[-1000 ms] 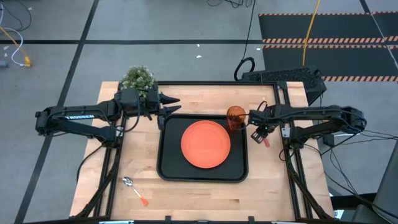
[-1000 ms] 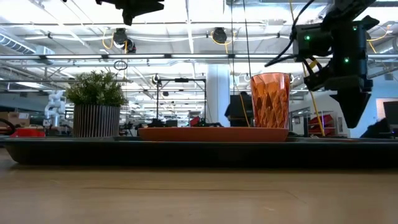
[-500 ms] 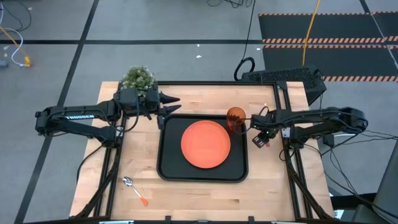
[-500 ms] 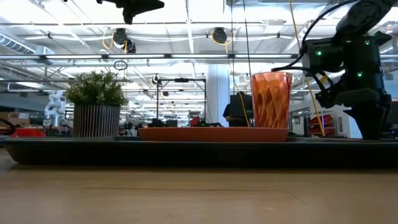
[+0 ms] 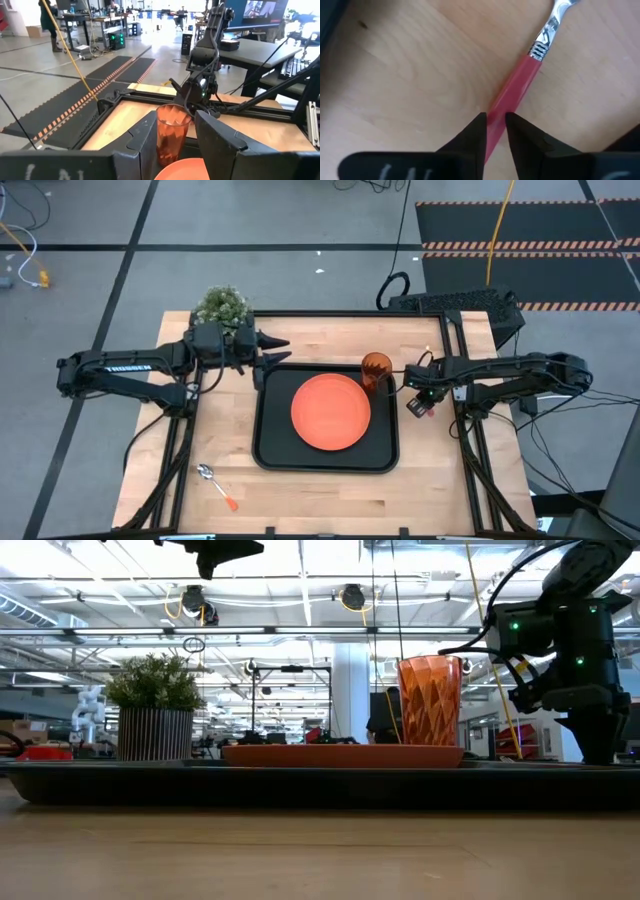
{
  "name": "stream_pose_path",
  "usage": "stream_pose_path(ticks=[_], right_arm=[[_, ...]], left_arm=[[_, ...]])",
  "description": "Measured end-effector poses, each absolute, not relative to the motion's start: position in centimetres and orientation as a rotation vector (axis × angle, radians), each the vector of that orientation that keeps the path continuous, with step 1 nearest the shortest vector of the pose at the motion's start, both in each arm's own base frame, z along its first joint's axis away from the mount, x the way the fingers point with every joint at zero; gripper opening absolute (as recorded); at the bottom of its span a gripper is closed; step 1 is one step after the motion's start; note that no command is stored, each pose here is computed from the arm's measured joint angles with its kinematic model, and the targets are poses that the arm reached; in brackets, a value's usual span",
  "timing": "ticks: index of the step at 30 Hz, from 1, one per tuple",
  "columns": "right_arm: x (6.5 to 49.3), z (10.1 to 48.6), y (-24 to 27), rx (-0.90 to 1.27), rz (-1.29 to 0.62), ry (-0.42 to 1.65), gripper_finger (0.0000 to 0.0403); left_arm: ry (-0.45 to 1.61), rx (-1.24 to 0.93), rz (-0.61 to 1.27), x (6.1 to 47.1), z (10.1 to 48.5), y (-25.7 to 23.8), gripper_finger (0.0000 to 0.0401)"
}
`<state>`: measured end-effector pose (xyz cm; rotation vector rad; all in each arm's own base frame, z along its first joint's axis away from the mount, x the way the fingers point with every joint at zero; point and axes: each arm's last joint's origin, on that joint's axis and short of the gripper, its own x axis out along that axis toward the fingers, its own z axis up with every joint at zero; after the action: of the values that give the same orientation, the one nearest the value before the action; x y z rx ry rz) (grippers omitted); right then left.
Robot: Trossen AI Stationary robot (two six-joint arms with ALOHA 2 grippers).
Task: Pick and place plate/cup/fork/spoon on tray
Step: Put the pink fork on the black tray to the left of the orange plate
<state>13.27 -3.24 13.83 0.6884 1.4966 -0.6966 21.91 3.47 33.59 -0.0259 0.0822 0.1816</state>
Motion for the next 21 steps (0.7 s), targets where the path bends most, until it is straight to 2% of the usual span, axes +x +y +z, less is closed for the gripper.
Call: stream_pose_path(ticks=[21], right_arm=[[13.66,14.29,-3.42,0.652,-0.675,1.409,0.0066]], left_arm=[[0.054,0.010,0.182,21.93,33.90,3.49,0.0136]])
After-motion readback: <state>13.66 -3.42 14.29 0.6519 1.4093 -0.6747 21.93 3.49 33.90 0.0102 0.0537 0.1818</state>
